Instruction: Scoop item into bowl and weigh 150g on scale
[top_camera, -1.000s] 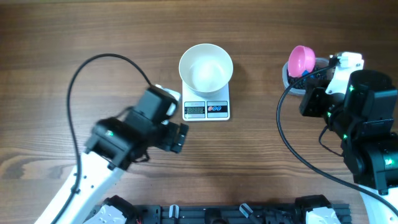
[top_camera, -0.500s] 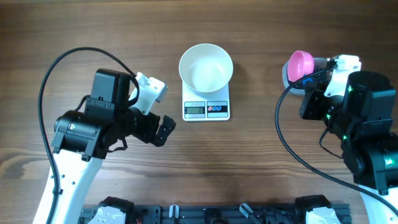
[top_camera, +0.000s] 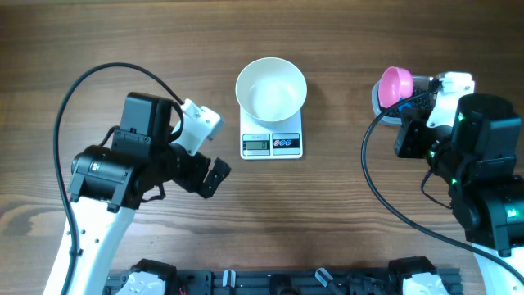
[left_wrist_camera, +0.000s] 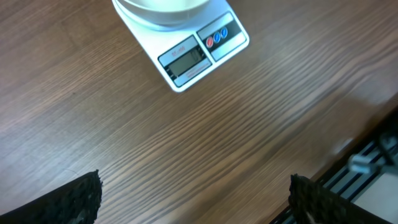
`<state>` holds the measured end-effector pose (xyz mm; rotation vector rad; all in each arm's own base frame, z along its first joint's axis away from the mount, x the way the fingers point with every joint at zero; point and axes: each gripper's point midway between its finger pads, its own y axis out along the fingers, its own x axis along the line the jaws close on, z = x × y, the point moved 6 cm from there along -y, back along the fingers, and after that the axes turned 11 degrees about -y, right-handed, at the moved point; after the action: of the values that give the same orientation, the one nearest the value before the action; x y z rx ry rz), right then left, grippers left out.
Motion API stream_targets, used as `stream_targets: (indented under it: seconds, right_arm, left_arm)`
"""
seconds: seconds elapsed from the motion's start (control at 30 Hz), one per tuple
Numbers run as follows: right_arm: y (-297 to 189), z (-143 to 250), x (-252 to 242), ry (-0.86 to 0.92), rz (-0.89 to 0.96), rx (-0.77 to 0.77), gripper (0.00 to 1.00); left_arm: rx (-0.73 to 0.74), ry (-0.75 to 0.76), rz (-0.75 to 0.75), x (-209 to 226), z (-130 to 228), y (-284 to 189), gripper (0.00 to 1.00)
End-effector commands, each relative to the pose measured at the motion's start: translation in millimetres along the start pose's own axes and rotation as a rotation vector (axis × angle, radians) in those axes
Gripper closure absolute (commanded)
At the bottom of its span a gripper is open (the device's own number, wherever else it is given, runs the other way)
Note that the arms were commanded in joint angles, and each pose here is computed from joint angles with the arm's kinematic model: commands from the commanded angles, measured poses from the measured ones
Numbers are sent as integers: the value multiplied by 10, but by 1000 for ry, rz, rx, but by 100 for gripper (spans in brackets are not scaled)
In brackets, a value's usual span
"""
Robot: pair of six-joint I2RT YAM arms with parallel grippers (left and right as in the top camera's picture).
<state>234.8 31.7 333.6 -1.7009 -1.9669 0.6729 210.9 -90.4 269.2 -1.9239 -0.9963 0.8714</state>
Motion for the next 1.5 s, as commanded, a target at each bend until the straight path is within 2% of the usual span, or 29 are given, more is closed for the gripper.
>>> stream_targets:
  seconds: [0.0,0.17,1.2,1.47]
  right_arm:
    - [-31,-44,0,-13,-6,-16,96]
    - [-31,-43,1,-10,-6,-15,96]
    - [70,-1,47,-12,-51,34,96]
    - [133,-13,32,-111,-41,41,96]
  left_arm:
    - [-55,93,-61,67,-74,-210,0]
    - [-77,211,-35,12,-113,-391,0]
    - [-66,198,-30,2,-96,-405,0]
    - [-66,198,-30,2,-96,-405,0]
